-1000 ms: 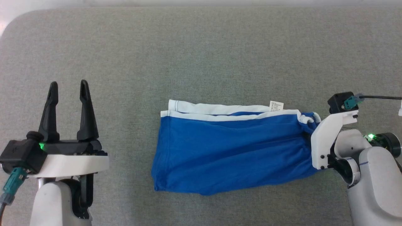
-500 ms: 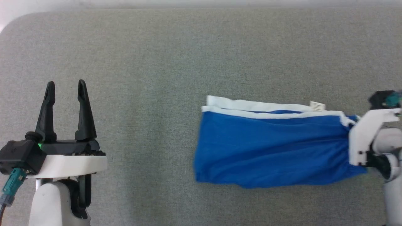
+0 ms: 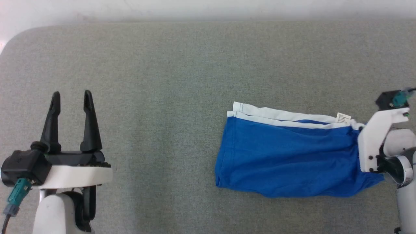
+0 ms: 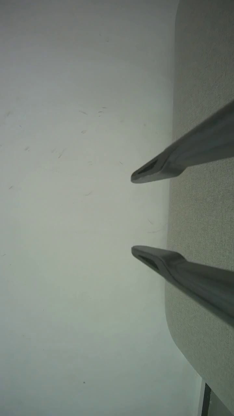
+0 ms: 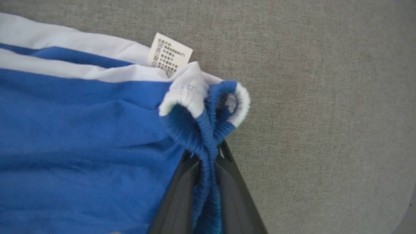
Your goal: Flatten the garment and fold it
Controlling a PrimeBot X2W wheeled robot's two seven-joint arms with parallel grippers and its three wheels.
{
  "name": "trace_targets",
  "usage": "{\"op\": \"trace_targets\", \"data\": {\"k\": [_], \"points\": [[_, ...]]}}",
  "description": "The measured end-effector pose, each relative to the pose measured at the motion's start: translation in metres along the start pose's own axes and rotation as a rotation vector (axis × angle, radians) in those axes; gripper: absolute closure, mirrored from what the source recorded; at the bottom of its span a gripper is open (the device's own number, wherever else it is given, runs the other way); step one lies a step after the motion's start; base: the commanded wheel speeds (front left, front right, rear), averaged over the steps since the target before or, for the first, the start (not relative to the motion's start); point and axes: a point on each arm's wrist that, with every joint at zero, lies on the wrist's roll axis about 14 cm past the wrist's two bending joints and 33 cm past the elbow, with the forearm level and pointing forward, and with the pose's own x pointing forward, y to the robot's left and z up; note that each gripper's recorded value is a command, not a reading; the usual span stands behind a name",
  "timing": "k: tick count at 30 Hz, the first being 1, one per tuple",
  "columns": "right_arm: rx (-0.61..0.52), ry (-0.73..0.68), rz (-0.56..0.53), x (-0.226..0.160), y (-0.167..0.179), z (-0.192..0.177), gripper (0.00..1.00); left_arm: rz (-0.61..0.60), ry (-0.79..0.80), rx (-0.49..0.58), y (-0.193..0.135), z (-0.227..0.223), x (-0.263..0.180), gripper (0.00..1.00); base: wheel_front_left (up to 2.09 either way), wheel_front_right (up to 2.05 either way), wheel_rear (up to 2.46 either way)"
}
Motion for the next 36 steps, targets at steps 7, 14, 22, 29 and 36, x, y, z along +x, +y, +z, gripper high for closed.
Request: {"op": "trace_targets", "data": {"k": [7, 14, 22, 29, 36], "points": [[-0.137, -0.029, 0.146, -0.037, 0.047, 0.016, 1.0, -0.012, -0.005, -0.003, -0.004, 0.005, -0.006, 0.0, 0.0, 0.0, 0.0], [-0.211, -0.071, 0.293, -0.046, 0.109, 0.021, 1.0, -0.01, 0.003, -0.001, -0.003, 0.004, -0.009, 0.0, 0.0, 0.0, 0.0], [-0.307, -0.108, 0.388, -0.035, 0.176, 0.035, 1.0, 0.002, 0.024, 0.0, 0.002, -0.002, -0.013, 0.0, 0.0, 0.0, 0.0], [-0.369, -0.1, 0.413, -0.016, 0.205, 0.041, 1.0, 0.022, 0.046, 0.009, 0.009, -0.007, -0.017, 0.0, 0.0, 0.0, 0.0], [-0.418, -0.024, 0.428, 0.006, 0.218, 0.024, 1.0, 0.037, 0.063, 0.014, 0.015, -0.013, -0.019, 0.0, 0.0, 0.0, 0.0]]}}
